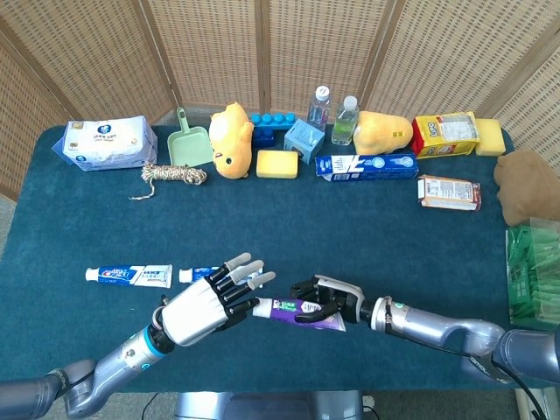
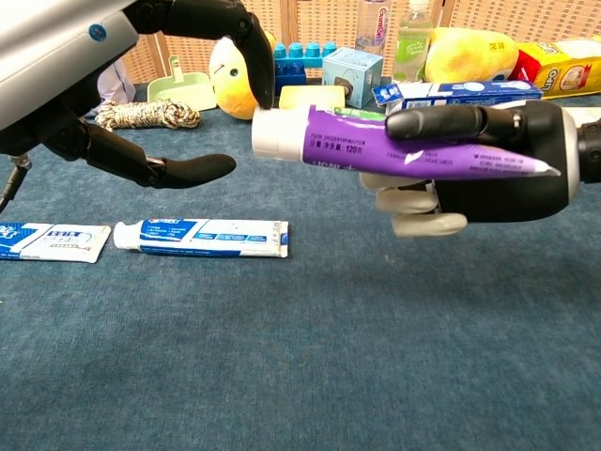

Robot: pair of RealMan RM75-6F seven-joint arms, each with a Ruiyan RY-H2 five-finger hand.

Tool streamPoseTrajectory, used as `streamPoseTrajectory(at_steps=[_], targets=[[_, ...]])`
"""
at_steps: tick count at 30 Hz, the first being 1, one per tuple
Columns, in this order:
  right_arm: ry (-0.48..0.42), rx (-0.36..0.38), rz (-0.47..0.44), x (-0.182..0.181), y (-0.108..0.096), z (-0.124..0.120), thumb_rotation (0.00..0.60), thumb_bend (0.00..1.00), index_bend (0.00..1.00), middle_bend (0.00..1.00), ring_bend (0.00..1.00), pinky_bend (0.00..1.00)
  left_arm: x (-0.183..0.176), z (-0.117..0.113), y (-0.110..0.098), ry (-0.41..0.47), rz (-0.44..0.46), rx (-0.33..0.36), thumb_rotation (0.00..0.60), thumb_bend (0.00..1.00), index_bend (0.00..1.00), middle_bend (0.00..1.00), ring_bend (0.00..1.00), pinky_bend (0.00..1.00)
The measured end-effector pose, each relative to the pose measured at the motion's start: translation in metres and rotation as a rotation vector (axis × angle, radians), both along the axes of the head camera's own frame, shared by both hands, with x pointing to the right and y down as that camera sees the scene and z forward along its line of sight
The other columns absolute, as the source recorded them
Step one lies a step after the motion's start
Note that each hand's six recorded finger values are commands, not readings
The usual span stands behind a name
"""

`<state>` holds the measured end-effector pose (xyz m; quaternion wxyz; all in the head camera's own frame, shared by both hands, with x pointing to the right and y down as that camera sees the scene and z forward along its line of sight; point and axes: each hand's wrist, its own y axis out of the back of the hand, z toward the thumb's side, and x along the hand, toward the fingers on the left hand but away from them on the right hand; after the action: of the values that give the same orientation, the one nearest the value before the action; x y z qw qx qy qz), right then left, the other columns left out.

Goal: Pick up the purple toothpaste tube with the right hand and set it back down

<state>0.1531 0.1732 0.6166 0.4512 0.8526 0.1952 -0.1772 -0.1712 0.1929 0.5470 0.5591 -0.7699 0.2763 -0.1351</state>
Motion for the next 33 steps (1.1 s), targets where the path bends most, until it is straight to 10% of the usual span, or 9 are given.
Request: streamPoseTrajectory(at_steps=[33], targets=[[-0.091,-0.053,0.080,0.010,-0.012,-0.012,0.600,0.35,0.87,0.77,0.72,0.80,-0.002,0.003,0.001,-0.009,-0.008,-0.006,0.600,0.24,0.43,0.16,0.12,0.14]])
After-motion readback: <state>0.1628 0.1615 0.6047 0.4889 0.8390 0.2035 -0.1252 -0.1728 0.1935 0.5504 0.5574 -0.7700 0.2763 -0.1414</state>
